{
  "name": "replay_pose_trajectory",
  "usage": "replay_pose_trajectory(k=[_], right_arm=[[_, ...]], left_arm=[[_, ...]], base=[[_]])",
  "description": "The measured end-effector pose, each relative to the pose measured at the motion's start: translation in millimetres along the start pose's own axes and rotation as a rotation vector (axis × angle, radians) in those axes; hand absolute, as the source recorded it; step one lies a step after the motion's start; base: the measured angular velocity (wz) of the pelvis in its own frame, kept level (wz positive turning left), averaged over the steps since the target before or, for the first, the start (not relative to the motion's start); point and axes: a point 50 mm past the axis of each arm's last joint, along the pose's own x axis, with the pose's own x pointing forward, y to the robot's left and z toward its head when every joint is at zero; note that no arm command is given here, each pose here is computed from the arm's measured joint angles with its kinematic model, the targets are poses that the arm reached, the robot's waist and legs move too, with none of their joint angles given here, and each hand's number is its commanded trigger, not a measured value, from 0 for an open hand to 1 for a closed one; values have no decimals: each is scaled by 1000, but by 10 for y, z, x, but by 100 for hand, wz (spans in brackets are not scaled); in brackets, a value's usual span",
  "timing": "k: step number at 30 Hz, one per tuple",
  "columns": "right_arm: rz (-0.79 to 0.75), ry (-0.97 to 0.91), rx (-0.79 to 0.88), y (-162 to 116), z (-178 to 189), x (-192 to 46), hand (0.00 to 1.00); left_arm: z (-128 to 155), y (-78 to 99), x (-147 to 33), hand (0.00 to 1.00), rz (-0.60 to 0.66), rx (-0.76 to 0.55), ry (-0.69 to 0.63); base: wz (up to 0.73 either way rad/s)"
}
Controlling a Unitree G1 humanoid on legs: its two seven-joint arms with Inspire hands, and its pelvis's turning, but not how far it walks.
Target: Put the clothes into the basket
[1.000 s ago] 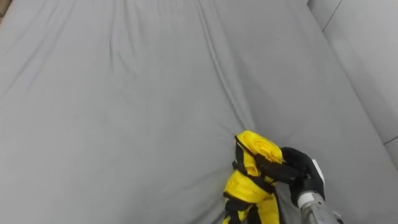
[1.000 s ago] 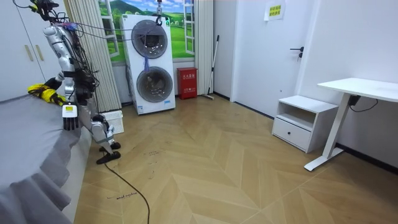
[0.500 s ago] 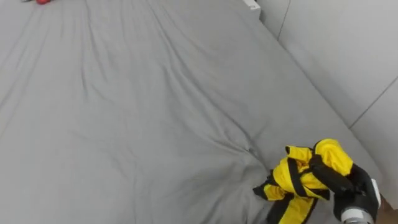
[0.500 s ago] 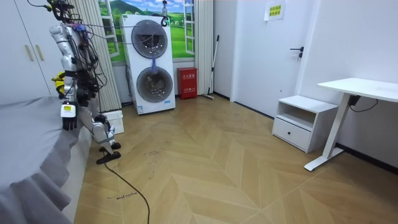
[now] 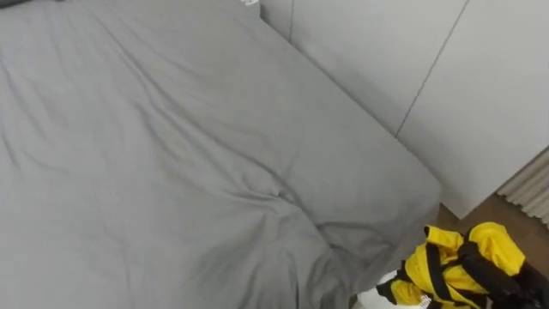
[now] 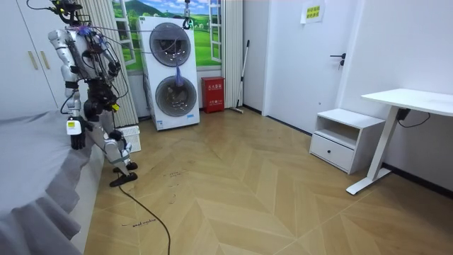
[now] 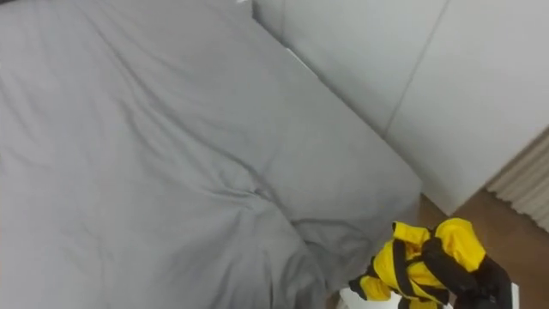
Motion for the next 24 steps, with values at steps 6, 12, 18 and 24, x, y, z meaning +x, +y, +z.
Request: replay_pose_trajectory(k=[6,12,18,24], right_arm=[[7,7,-6,5,14,3,100],[-15,10,75,29,102,187,100],[-32,10,88,80,251,467,100],[-53,-49,65,186,567,714,100]], left_arm=[[-50,-16,-3,0,-5,29,50],[-28,-20,-2,0,2,38,48],[73,-27,3,0,0,33,10],[223,-68,12,0,-13,51,-33]], base=[[-26],[-19],[-10],[-3]])
